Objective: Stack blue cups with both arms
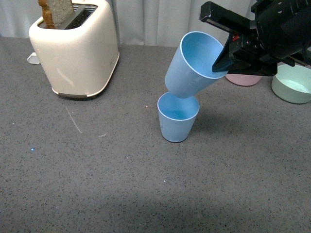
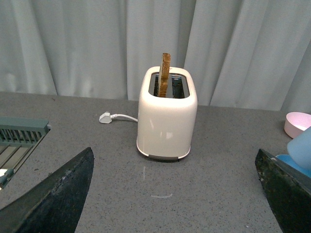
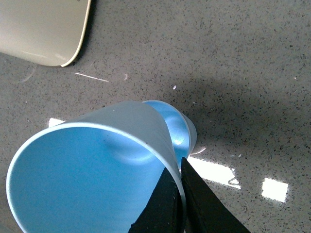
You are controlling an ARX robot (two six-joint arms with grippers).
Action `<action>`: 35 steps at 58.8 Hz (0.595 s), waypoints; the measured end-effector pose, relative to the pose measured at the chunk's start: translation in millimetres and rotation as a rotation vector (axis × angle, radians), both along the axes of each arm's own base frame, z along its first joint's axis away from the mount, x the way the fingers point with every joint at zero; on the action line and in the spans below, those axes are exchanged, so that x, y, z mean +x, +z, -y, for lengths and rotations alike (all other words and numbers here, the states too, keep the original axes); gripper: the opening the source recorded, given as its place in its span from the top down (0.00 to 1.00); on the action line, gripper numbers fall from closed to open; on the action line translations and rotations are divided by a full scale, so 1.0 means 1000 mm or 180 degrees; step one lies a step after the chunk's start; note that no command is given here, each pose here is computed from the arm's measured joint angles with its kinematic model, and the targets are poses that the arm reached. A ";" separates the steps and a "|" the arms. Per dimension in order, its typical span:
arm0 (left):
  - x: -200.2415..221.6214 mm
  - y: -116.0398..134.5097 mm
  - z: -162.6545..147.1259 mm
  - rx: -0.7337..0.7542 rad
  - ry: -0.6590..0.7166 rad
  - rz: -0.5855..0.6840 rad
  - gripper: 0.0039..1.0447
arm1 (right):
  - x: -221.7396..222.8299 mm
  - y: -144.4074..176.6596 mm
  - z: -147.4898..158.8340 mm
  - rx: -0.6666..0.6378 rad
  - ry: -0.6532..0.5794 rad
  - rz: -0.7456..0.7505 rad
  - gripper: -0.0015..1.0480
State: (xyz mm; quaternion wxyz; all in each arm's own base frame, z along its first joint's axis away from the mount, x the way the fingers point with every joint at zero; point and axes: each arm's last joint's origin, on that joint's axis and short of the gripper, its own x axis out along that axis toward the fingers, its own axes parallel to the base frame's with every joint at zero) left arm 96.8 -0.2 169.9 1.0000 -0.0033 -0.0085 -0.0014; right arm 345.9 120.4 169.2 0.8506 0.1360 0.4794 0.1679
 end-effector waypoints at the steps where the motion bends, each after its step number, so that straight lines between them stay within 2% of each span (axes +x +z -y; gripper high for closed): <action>1: 0.000 0.000 0.000 0.0000 0.0000 0.0001 0.06 | 0.000 0.000 0.000 -0.0003 0.0002 -0.0005 0.99; 17: 0.000 0.000 0.000 0.0000 0.0000 0.0000 0.06 | 0.001 -0.007 -0.003 -0.0035 0.0035 -0.0070 0.97; 35: 0.000 0.000 0.000 0.0000 0.0000 0.0001 0.06 | 0.006 -0.005 -0.002 -0.0109 0.0053 0.0147 0.50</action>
